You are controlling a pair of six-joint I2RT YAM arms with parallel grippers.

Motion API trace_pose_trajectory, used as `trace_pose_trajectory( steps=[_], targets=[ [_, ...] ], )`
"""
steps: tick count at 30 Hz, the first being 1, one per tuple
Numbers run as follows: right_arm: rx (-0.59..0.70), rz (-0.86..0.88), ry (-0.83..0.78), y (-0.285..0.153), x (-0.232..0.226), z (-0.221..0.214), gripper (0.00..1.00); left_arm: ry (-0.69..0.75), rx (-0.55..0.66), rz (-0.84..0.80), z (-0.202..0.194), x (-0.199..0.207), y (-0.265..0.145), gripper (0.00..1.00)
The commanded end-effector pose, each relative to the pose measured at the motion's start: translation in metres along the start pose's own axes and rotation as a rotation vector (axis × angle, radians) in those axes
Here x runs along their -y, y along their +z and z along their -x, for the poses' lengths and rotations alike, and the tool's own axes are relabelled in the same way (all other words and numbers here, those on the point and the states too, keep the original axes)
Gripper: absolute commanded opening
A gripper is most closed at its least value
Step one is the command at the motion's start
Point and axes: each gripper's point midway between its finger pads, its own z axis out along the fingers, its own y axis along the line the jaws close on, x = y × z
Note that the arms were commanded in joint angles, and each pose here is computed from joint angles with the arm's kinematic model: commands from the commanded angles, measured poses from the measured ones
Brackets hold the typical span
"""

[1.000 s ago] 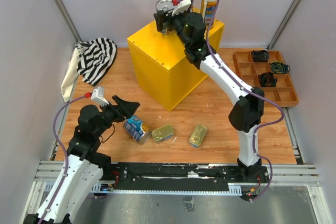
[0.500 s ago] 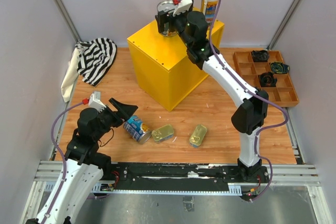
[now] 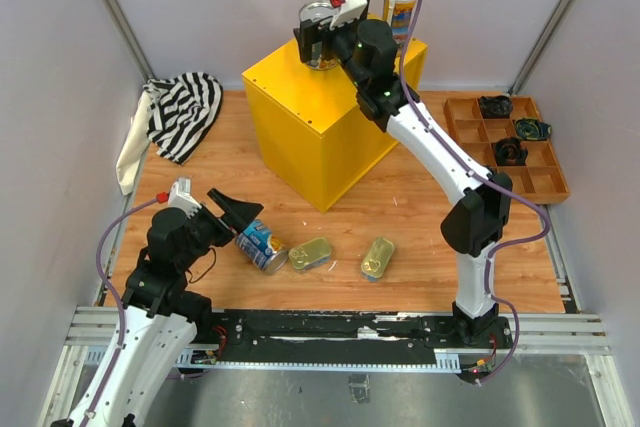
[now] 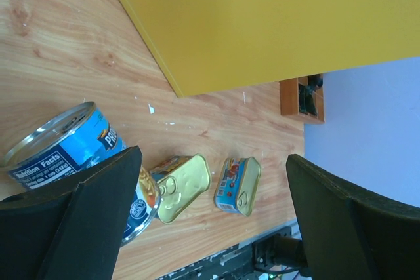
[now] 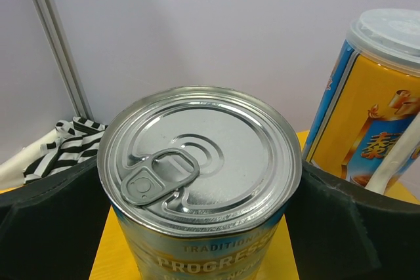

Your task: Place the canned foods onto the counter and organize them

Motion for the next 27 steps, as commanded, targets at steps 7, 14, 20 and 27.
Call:
trace_pose_trajectory(
  steps=[7, 14, 20, 27],
  targets=[
    [0.103, 0.021, 0.020, -0.021, -0.002, 0.068, 0.99, 0.013, -0.012, 0.000, 0.001, 0.007, -0.008, 0.97],
    [0.104, 0.016, 0.009, -0.030, -0.005, 0.075, 0.98, 0.010, -0.025, -0.001, -0.002, 0.007, -0.011, 0.98],
    [0.104, 0.019, 0.004, -0.039, -0.010, 0.082, 0.99, 0.002, -0.037, 0.016, -0.006, 0.002, -0.014, 0.98],
    [0.100, 0.029, 0.002, -0.059, -0.020, 0.089, 0.99, -0.034, -0.042, 0.052, -0.012, -0.009, -0.016, 0.98]
  ],
)
